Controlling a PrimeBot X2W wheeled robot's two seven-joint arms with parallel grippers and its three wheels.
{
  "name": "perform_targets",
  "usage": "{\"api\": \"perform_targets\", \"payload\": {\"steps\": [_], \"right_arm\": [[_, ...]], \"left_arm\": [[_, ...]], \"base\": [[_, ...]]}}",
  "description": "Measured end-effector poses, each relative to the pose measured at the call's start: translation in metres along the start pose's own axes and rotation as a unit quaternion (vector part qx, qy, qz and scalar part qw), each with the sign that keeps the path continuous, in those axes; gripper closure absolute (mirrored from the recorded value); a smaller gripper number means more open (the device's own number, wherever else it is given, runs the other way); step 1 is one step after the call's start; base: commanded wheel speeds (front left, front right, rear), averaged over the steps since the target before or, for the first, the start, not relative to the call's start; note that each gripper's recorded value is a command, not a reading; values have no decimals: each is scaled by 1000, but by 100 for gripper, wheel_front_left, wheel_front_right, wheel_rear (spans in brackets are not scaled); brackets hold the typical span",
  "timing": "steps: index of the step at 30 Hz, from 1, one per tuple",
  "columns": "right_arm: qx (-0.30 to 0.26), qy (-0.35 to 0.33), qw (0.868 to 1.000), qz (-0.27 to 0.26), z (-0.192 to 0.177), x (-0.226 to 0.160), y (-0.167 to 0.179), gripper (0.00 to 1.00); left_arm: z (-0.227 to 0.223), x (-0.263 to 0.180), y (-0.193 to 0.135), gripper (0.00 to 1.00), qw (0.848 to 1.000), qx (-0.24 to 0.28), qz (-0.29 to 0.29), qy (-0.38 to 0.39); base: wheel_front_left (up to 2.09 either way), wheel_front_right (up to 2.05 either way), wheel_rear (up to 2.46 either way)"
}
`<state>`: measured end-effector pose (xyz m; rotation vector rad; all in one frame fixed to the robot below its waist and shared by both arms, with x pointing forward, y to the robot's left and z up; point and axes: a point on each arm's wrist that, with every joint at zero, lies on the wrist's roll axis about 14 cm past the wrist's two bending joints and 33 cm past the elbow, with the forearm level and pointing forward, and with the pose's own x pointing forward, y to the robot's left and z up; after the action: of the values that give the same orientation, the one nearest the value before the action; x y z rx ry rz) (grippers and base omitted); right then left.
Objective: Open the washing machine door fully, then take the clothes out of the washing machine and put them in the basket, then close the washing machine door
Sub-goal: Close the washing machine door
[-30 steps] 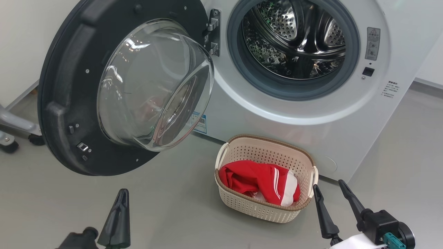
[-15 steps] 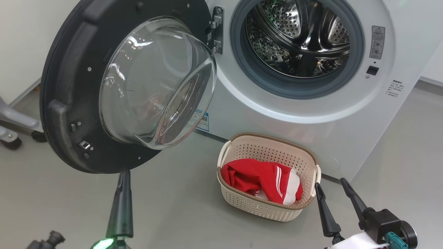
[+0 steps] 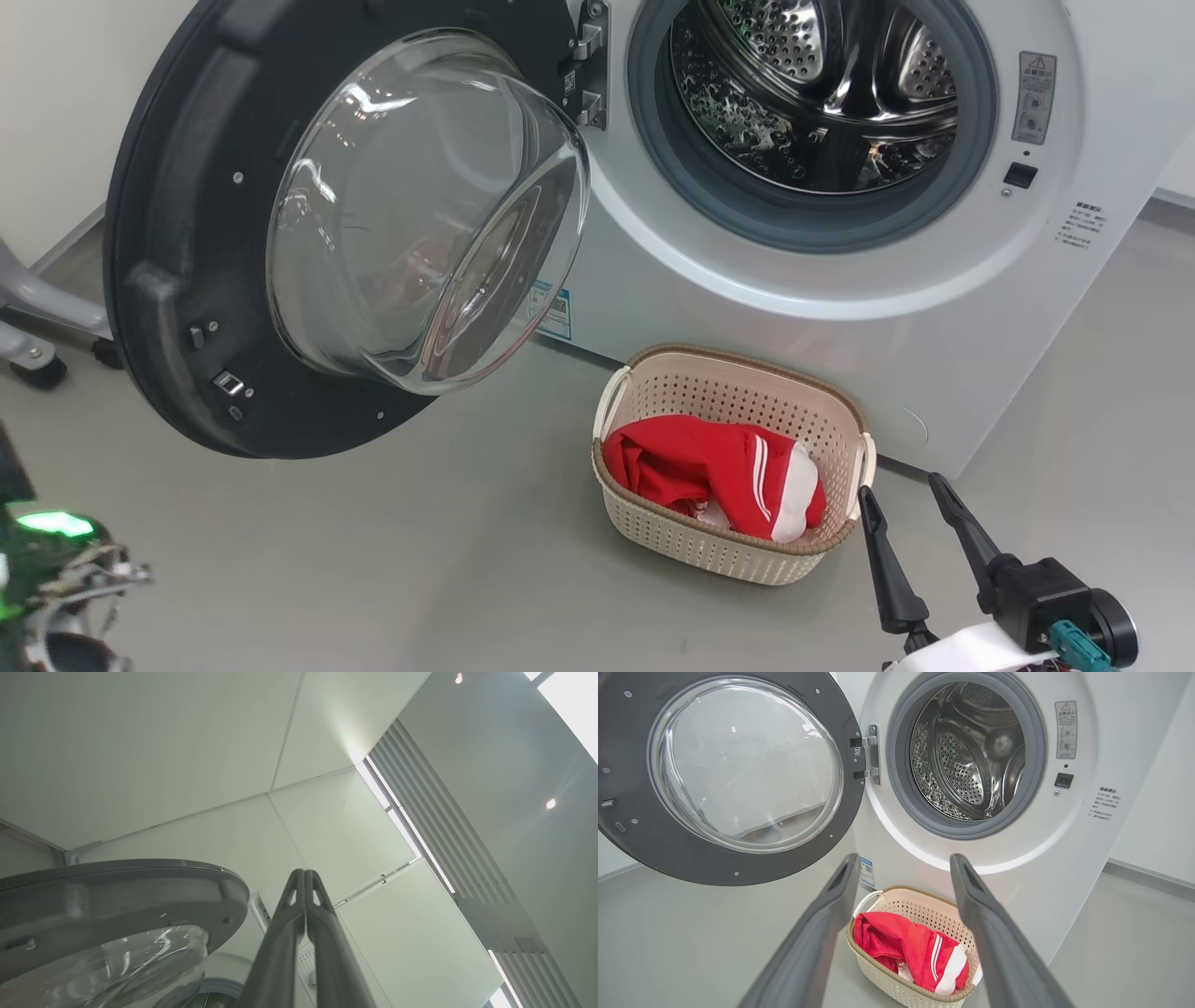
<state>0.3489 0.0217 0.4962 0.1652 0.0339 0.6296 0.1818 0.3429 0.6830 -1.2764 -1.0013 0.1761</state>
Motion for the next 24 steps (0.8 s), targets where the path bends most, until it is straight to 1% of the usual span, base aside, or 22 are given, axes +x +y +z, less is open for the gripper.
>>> {"api": "perform_targets", "payload": {"steps": [2, 3, 4, 6, 12, 15, 17, 19, 20, 22, 24], "right_arm": [[0, 1, 1000, 0, -1, 1, -1, 0], [0, 1, 1000, 0, -1, 1, -1, 0], [1, 4, 1000, 0, -2, 1, -1, 0], [2, 6, 1000, 0, -4, 2, -2, 0], [4, 8, 1000, 3, -4, 5, -3, 0], [4, 8, 1000, 3, -3, 6, -6, 0], [4, 10, 1000, 0, -5, 5, -9, 0], [4, 14, 1000, -4, -6, 5, -13, 0], [4, 13, 1000, -7, -6, 5, -16, 0], [4, 12, 1000, -9, -6, 6, -18, 0], [4, 11, 1000, -12, -5, 6, -21, 0]], "left_arm": [[14, 11, 3, 100, 1000, 0, 4, -13], [14, 11, 3, 100, 1000, 0, 4, -13], [20, 17, 6, 100, 1000, 10, 8, -15], [39, 34, 16, 100, 999, 19, 27, -27], [58, 61, 52, 100, 994, 41, 104, -18], [62, 72, 67, 100, 989, 45, 137, -8], [64, 80, 75, 100, 989, 36, 147, -11], [62, 85, 84, 100, 986, 40, 161, 1], [61, 88, 95, 100, 983, 48, 178, 8], [59, 90, 100, 100, 981, 49, 186, 12], [52, 89, 114, 100, 976, 62, 207, 34]], "base": [[0, 0, 0], [0, 0, 0], [0, 0, 0], [0, 0, 0], [0, 0, 0], [0, 0, 0], [0, 0, 0], [0, 0, 0], [0, 0, 0], [0, 0, 0], [0, 0, 0]]}}
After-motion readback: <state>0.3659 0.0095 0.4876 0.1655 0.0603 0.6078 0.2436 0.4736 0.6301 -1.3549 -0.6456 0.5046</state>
